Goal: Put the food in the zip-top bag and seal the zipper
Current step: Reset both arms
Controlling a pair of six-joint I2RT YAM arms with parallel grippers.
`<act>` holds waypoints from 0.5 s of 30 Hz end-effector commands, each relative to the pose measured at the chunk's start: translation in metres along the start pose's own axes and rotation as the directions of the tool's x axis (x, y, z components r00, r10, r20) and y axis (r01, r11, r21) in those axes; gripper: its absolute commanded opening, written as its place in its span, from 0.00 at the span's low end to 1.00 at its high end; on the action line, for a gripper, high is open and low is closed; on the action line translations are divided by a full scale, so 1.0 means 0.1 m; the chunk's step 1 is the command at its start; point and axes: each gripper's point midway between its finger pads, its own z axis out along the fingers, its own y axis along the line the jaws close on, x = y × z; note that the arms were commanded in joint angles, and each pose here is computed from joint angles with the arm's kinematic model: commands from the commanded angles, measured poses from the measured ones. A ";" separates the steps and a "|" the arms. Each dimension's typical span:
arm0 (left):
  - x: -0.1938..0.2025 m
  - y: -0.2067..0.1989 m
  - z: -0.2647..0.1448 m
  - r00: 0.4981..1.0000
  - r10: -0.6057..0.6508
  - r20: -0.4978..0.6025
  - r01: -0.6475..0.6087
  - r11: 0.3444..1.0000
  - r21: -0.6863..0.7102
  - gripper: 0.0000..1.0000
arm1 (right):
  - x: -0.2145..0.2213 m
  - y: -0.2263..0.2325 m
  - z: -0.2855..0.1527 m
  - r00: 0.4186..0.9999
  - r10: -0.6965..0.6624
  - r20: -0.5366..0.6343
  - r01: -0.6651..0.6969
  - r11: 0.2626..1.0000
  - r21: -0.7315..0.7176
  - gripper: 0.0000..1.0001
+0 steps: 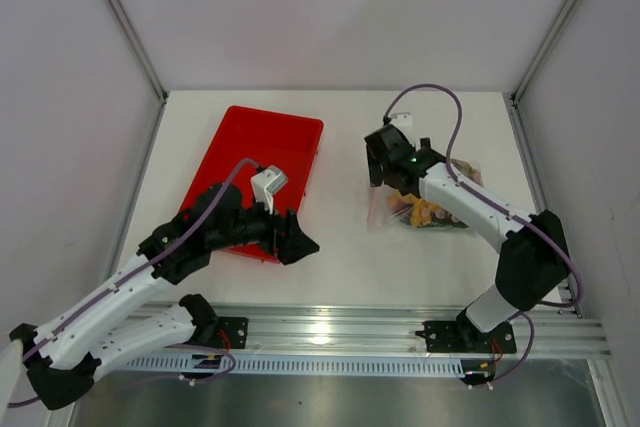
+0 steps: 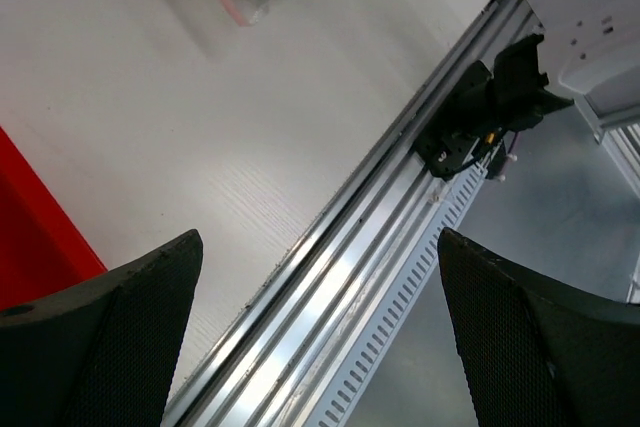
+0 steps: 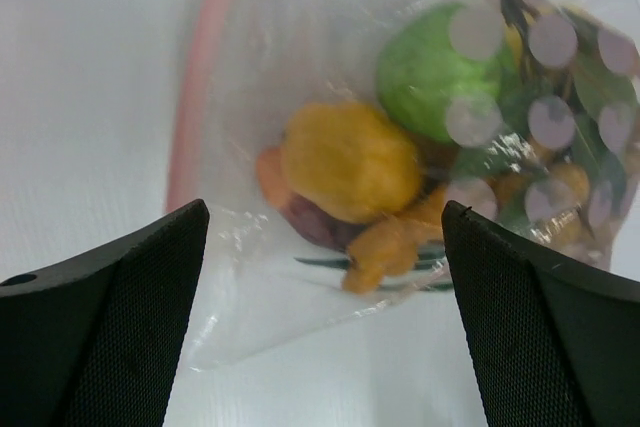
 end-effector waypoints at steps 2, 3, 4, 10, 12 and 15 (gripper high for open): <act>-0.32 0.25 0.01 0.985 -0.102 0.138 0.115 0.990 -0.085 1.00 | -0.01 -0.32 -0.20 0.992 0.112 0.054 -0.112 0.994 0.004 0.99; -0.37 0.28 0.00 0.978 -0.127 0.165 0.142 0.986 -0.084 0.99 | 0.02 -0.39 -0.22 0.990 0.129 0.053 -0.129 0.992 0.006 0.99; -0.46 0.30 0.01 0.970 -0.134 0.204 0.151 0.986 -0.074 1.00 | -0.01 -0.44 -0.32 0.984 0.164 0.071 -0.162 0.986 -0.029 0.99; -0.73 0.67 -0.05 0.899 -0.232 0.373 0.288 0.952 -0.104 1.00 | 0.36 -0.86 -0.46 0.960 0.277 0.043 -0.276 0.961 -0.036 0.99; -0.87 0.74 -0.11 0.867 -0.244 0.435 0.312 0.946 -0.090 0.99 | 0.51 -0.93 -0.47 0.948 0.317 0.025 -0.316 0.948 -0.027 0.99; -0.85 0.90 -0.07 0.846 -0.295 0.444 0.371 0.924 -0.091 1.00 | 0.70 -0.99 -0.56 0.913 0.408 0.022 -0.406 0.912 -0.060 0.99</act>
